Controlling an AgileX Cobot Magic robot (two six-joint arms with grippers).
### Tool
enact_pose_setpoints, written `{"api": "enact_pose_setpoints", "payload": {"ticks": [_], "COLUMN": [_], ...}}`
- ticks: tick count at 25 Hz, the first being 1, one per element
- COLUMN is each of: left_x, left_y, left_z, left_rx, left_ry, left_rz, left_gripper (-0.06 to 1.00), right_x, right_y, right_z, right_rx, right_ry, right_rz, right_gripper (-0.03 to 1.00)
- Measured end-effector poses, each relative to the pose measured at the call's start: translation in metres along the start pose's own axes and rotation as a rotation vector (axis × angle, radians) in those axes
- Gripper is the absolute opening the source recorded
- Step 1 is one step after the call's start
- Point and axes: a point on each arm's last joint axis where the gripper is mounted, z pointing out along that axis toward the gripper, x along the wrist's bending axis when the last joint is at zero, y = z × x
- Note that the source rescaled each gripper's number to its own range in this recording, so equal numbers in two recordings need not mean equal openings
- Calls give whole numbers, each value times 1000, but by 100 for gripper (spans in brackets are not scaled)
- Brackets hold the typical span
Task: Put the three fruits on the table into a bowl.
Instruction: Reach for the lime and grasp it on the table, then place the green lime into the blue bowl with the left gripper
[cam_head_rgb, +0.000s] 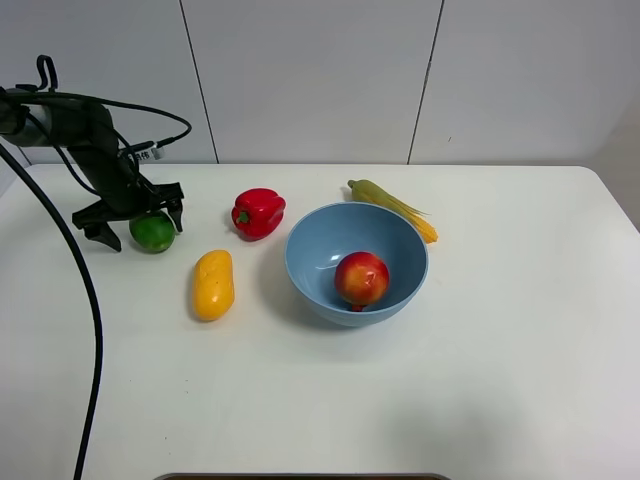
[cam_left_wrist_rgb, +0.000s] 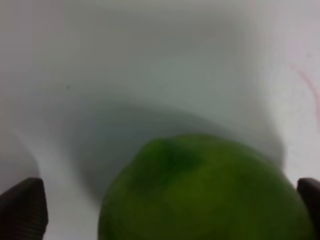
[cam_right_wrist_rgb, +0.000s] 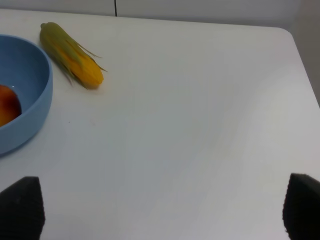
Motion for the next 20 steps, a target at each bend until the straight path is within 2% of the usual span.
{"api": "enact_pose_setpoints", "payload": {"ticks": [4,6,7,11,13,14,20], "left_x": [-2,-3,-3,-4,-4,-4,-4], "left_y": [-2,-2,-2,-1,-1,-2,-2], "left_z": [4,4,4,4,4,5,5], "left_rx": [7,5,6,6,6,8,7], "left_ry": [7,6,6,1,0,1,1], "left_rz": [12,17,21,21,19,20,29], "left_gripper": [100,93,83,32,16,12,11], "right_x": [0,0,0,0,0,0,0], "right_y": [0,0,0,0,0,0,0], "right_z": [0,0,0,0,0,0,0], "right_rx": [0,0,0,0,0,0,0], "right_ry": [0,0,0,0,0,0,0], "right_rz": [0,0,0,0,0,0,0], "right_gripper": [84,84,84,84,84,84,84]}}
